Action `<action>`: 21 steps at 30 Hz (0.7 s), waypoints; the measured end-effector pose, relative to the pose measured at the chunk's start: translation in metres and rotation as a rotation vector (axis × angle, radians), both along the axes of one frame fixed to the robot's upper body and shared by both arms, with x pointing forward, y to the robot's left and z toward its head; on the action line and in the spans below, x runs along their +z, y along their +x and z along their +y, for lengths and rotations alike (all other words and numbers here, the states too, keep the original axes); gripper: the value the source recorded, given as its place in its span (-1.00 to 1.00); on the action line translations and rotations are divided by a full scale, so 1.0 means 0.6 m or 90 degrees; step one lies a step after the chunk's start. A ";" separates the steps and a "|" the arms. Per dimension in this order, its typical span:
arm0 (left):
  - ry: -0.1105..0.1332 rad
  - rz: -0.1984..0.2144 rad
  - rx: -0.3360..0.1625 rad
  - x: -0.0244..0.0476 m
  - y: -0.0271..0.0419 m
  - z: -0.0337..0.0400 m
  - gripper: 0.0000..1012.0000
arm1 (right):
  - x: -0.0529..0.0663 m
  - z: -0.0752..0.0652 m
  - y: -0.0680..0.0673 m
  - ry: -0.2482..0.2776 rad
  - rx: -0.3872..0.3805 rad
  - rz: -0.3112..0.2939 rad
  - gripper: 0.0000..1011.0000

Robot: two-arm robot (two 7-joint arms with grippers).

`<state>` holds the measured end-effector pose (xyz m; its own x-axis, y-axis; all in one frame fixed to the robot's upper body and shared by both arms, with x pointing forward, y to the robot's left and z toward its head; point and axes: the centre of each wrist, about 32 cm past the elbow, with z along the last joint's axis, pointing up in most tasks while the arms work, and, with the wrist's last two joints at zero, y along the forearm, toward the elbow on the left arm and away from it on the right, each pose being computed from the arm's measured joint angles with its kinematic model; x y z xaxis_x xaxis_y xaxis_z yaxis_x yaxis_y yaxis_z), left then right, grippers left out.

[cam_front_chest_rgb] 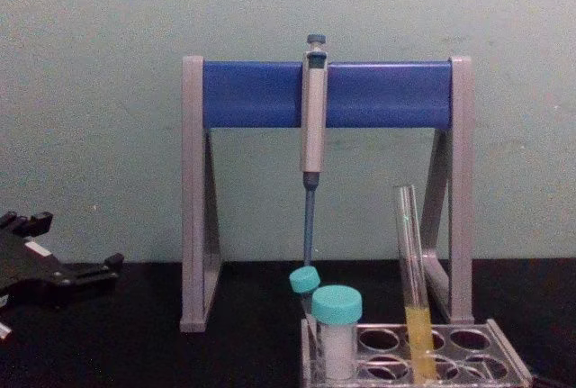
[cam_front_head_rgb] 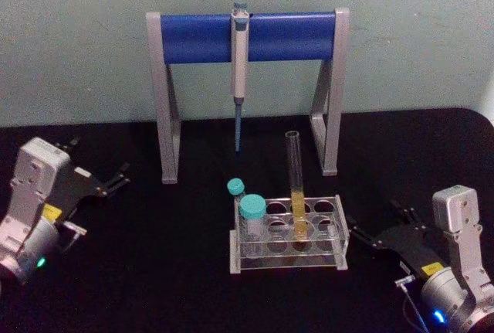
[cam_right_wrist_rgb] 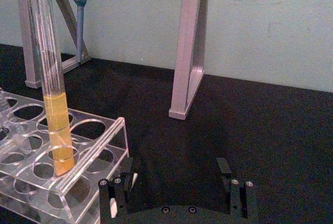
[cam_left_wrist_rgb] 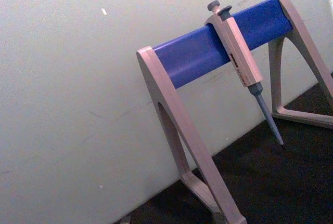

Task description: Pick up the test tube from the test tube rack, shake it, then place it back into the test tube rack.

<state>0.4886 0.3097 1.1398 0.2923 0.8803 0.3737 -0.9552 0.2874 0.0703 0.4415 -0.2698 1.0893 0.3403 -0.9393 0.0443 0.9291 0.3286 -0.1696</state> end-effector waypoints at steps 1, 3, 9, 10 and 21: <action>0.000 0.000 0.000 0.000 0.000 0.000 1.00 | 0.000 0.000 0.000 0.000 0.000 0.000 0.98; 0.000 0.000 0.000 0.000 0.000 0.000 1.00 | 0.000 0.000 0.000 0.000 0.000 0.000 0.98; 0.000 0.000 0.000 0.000 0.000 0.000 1.00 | 0.001 0.000 0.000 0.000 0.000 -0.001 0.98; 0.000 0.000 0.000 0.000 0.000 0.000 1.00 | 0.001 0.000 0.000 0.001 0.000 -0.001 0.98; 0.000 0.000 0.000 0.000 0.000 0.000 1.00 | 0.001 0.000 0.000 0.001 0.000 -0.001 0.98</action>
<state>0.4886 0.3097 1.1397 0.2923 0.8803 0.3737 -0.9553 0.2873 0.0703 0.4416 -0.2700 1.0896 0.3403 -0.9393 0.0439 0.9294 0.3289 -0.1676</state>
